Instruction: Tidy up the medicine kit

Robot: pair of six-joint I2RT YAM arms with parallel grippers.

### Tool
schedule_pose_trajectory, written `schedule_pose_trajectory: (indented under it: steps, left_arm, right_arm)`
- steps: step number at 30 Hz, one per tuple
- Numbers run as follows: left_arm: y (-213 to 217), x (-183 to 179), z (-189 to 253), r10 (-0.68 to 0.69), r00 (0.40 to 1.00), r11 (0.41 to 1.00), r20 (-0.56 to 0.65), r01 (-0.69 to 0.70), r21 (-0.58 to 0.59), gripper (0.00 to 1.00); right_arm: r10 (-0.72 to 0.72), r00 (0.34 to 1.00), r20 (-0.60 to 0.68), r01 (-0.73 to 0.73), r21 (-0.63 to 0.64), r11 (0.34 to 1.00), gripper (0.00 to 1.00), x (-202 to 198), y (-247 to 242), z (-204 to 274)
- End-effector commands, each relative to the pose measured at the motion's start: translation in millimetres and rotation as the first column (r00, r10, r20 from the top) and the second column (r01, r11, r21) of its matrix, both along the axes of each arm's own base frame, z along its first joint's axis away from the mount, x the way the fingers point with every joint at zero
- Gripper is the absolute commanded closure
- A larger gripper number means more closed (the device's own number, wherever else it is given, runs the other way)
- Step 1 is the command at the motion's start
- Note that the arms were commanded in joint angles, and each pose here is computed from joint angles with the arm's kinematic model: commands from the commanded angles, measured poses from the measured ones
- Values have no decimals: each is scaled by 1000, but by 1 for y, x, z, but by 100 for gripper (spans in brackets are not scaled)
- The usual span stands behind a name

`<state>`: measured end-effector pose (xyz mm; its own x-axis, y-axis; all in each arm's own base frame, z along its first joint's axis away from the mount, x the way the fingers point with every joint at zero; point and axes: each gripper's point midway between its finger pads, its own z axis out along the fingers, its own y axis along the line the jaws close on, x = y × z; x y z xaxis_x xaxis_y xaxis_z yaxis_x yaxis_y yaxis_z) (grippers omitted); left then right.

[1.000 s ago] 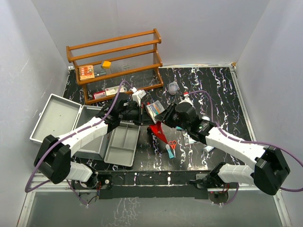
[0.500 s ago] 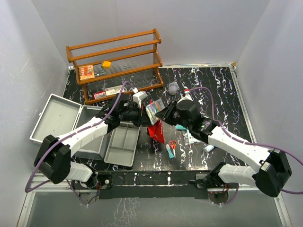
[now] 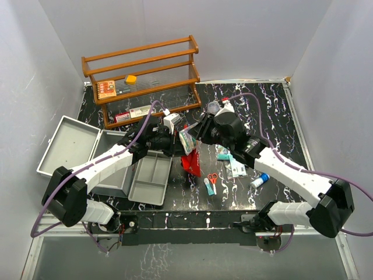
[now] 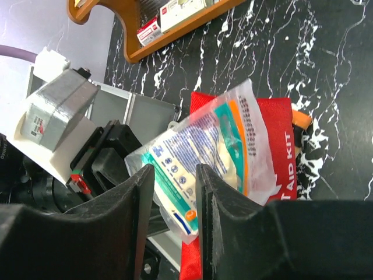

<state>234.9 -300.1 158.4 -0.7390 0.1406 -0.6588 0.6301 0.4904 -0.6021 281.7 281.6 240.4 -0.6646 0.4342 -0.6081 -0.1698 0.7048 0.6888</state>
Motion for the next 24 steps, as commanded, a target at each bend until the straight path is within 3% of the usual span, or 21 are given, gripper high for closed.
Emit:
schedule_pose_trajectory:
  steps: [1, 5, 10, 16, 24]
  left_arm:
    - [-6, 0, 30, -30, 996, 998, 87, 35, -54, 100]
    - [-4, -1, 28, -32, 996, 998, 89, 36, -48, 100]
    - [-4, -1, 31, -38, 994, 998, 103, 43, -47, 100]
    - [-5, -4, 32, -57, 993, 996, 105, 63, -56, 100]
    - [-5, -4, 34, -56, 993, 996, 107, 62, -57, 100]
  right_arm:
    - [19, 996, 90, -13, -67, 998, 66, 13, -1, 19]
    - [-45, 991, 125, 62, -138, 988, 58, 25, -19, 24]
    - [-91, 988, 122, 117, -229, 966, 56, 33, -39, 17]
    - [-27, 997, 75, 45, -262, 964, 56, 31, -33, -1]
    - [78, 995, 62, -61, -238, 969, 67, 26, -14, -3]
